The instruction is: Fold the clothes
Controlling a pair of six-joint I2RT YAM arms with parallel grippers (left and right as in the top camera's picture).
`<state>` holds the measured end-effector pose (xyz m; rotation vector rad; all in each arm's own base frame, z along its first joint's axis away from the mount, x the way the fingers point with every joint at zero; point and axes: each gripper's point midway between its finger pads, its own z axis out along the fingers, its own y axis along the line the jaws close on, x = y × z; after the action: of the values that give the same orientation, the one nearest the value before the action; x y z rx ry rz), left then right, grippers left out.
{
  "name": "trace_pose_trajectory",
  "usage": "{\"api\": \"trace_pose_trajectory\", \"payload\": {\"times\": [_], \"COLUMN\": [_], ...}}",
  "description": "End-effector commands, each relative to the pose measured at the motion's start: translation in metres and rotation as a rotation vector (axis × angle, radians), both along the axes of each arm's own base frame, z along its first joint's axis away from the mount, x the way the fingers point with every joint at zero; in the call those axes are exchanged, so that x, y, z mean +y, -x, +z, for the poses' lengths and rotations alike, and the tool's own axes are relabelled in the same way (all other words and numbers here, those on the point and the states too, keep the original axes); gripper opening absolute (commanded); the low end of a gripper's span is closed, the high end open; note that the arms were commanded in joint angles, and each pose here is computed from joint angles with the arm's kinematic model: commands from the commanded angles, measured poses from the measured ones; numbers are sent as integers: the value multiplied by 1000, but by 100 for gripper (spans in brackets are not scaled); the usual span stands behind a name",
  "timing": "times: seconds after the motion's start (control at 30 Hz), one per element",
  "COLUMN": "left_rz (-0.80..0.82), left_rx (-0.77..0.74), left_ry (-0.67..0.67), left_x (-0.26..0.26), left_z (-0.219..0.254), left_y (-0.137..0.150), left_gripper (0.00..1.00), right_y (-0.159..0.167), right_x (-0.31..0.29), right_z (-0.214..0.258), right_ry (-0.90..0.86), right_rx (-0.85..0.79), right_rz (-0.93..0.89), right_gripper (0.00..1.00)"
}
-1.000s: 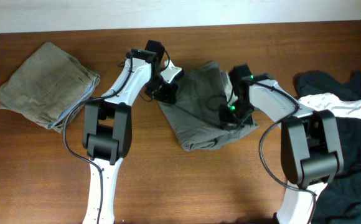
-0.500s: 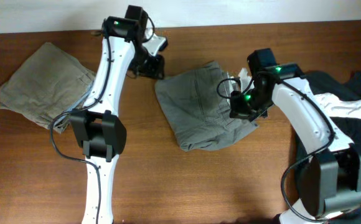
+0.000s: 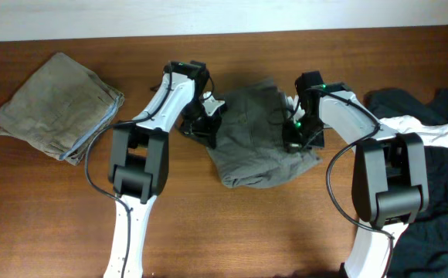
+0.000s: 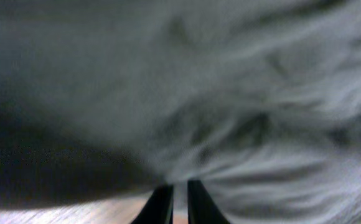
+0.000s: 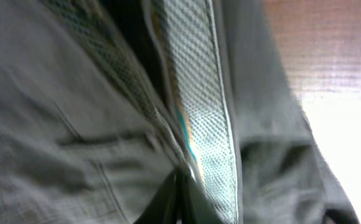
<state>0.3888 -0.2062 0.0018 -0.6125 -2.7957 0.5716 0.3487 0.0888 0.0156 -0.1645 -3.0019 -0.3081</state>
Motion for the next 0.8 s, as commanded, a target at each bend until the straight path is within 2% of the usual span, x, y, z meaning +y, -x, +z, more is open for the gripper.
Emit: {"api": "trace_pose_trajectory", "payload": {"times": [0.0, 0.03, 0.13, 0.17, 0.27, 0.33, 0.4, 0.43, 0.53, 0.6, 0.63, 0.77], "left_rz": [50, 123, 181, 212, 255, 291, 294, 264, 175, 71, 16, -38], "left_rx": [-80, -230, -359, -420, -467, -442, -399, -346, -215, -104, -26, 86], "left_ry": [-14, 6, 71, 86, 84, 69, 58, 59, 42, 13, -9, -50], "left_x": [5, 11, 19, 31, 57, 80, 84, 78, 45, 19, 6, -6], "left_z": [-31, -29, -3, 28, 88, 138, 157, 159, 136, 105, 80, 18], "left_y": [-22, -67, -112, -134, -149, -133, -114, -97, -64, -33, -12, 22], "left_gripper": [8, 6, 5, 6, 14, 25, 26, 26, 20, 20, 19, 14], "right_y": [38, 50, 59, 51, 24, -3, -25, -46, -83, -88, -81, -50], "right_x": [26, 50, 86, 100, 100, 96, 81, 61, 15, -17, -22, -13], "right_z": [5, 9, 14, 21, 44, 57, 54, 53, 57, 50, 43, 23], "right_ry": [-70, -117, -168, -184, -167, -164, -81, 4, 63, 56, 8, -29], "right_rx": [160, 192, 179, 106, -38, -167, -245, -311, -395, -367, -321, -212], "right_rz": [5, 45, 129, 174, 192, 279, 264, 219, 34, -63, -63, -45], "right_gripper": [9, 9, 8, 9, 9, 9, 9, 9, 8, 8, 6, 6]}}
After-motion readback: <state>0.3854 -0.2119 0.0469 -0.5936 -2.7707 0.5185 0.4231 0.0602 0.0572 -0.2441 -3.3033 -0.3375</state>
